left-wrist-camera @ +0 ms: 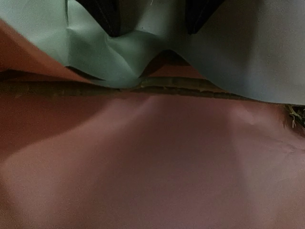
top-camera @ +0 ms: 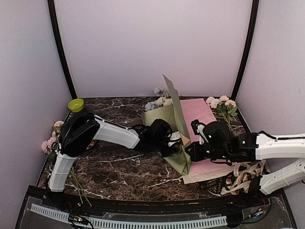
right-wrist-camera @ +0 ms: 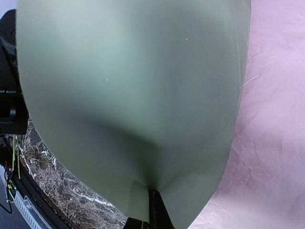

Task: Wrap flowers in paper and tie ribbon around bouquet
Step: Fold the two-thirds-folded wrapping paper at the center of the board.

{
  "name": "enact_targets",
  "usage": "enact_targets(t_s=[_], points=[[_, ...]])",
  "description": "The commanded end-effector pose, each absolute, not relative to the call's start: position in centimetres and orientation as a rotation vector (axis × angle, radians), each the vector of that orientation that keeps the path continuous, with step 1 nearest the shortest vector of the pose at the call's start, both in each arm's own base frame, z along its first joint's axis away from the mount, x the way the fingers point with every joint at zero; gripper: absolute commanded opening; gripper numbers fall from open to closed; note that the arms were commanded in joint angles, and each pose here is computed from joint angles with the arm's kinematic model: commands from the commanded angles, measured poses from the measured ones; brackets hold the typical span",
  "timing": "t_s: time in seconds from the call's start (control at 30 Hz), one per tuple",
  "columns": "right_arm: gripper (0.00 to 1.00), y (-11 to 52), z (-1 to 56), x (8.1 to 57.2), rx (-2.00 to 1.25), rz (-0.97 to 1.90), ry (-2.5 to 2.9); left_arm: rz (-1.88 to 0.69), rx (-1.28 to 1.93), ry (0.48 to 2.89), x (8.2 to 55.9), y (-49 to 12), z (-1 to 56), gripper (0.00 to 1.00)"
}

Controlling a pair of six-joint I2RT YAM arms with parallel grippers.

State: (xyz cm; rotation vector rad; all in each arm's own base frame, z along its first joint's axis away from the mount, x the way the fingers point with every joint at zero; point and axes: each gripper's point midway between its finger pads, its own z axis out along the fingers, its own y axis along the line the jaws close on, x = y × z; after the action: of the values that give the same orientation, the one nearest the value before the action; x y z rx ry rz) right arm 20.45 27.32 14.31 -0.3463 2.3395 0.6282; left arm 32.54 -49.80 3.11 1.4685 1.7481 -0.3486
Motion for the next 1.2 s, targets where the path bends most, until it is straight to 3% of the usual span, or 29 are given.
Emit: enact_targets(t_s=[0.0, 0.33, 0.83, 1.17], points=[[0.0, 28.8, 14.6, 19.3, -0.473, 0.744, 2.233, -0.371, 1.534, 1.899, 31.7, -47.5, -1.0, 0.48], [0.0, 33.2, 9.4, 16.7, -0.886, 0.694, 2.236, -0.497, 1.473, 1.943, 32.8, -46.6, 0.1, 0.48], [0.0, 33.0, 1.6, 16.3, -1.055, 0.463, 2.405, -0.715, 1.203, 1.983, 35.5, -44.0, 7.0, 0.59], [0.0, 32.2, -0.5, 15.7, -1.063, 0.421, 2.484, -0.514, 0.843, 2.145, 41.7, -35.2, 11.7, 0.6]])
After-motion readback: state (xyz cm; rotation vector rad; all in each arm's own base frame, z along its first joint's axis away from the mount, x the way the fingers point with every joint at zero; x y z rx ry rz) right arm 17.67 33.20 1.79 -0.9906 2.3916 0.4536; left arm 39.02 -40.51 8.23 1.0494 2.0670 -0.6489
